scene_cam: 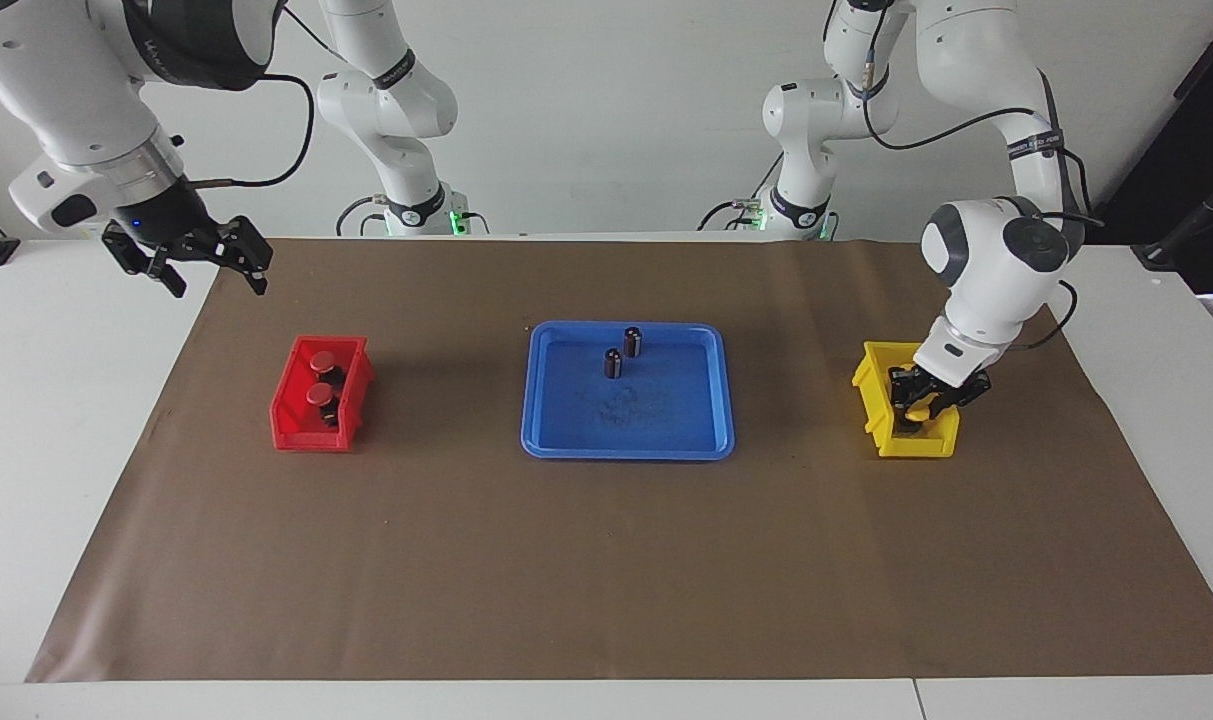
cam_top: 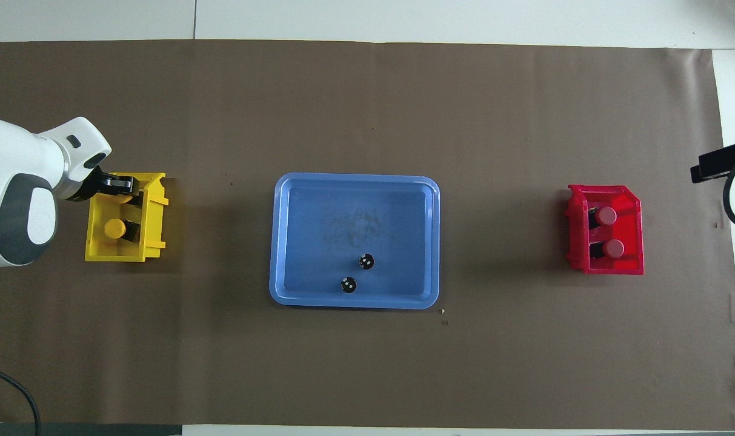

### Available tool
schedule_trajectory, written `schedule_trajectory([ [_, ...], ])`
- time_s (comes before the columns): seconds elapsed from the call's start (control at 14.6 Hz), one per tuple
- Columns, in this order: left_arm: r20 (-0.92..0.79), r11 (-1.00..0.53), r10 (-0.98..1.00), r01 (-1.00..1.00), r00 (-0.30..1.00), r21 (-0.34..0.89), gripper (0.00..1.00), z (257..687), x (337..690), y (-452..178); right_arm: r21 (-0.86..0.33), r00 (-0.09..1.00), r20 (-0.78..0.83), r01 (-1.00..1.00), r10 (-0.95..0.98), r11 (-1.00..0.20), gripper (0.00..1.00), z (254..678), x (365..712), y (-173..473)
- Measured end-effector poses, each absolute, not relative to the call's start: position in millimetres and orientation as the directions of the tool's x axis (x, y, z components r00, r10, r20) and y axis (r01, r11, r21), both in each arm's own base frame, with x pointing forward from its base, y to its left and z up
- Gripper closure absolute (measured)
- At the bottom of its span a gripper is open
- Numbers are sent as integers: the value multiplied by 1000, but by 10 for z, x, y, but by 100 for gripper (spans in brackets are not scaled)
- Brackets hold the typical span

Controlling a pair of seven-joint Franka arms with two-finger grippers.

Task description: Sort red and yellow buttons by color

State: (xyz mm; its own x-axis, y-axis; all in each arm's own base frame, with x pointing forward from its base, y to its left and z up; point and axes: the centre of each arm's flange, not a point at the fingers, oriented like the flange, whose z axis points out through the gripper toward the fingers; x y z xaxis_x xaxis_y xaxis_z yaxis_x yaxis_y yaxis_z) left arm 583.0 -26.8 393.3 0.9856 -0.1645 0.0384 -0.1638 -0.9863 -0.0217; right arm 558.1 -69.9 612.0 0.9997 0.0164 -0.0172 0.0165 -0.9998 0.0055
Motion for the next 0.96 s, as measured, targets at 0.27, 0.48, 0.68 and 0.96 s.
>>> schedule_trajectory([
  [0.27, 23, -985, -173, -173, 985, -20, 4, 4702, 5968, -329, 5, 1000, -17, 16, 16, -1000, 0, 6119, 5581, -698],
  [0.48, 32, -984, -179, -178, 983, -22, 0, 5409, 5904, -374, 5, 1000, -17, 17, 17, -1000, 0, 6119, 5582, -696],
  [0.68, -1, -983, -182, -182, 983, -19, 0, 6028, 5742, -360, 5, 1000, -17, 17, 17, -1000, 0, 6119, 5582, -695],
  [0.96, -60, -975, -221, -222, 973, -10, 0, 6169, 5638, -355, 4, 1000, -17, 23, 23, -1000, 0, 6119, 5586, -661],
])
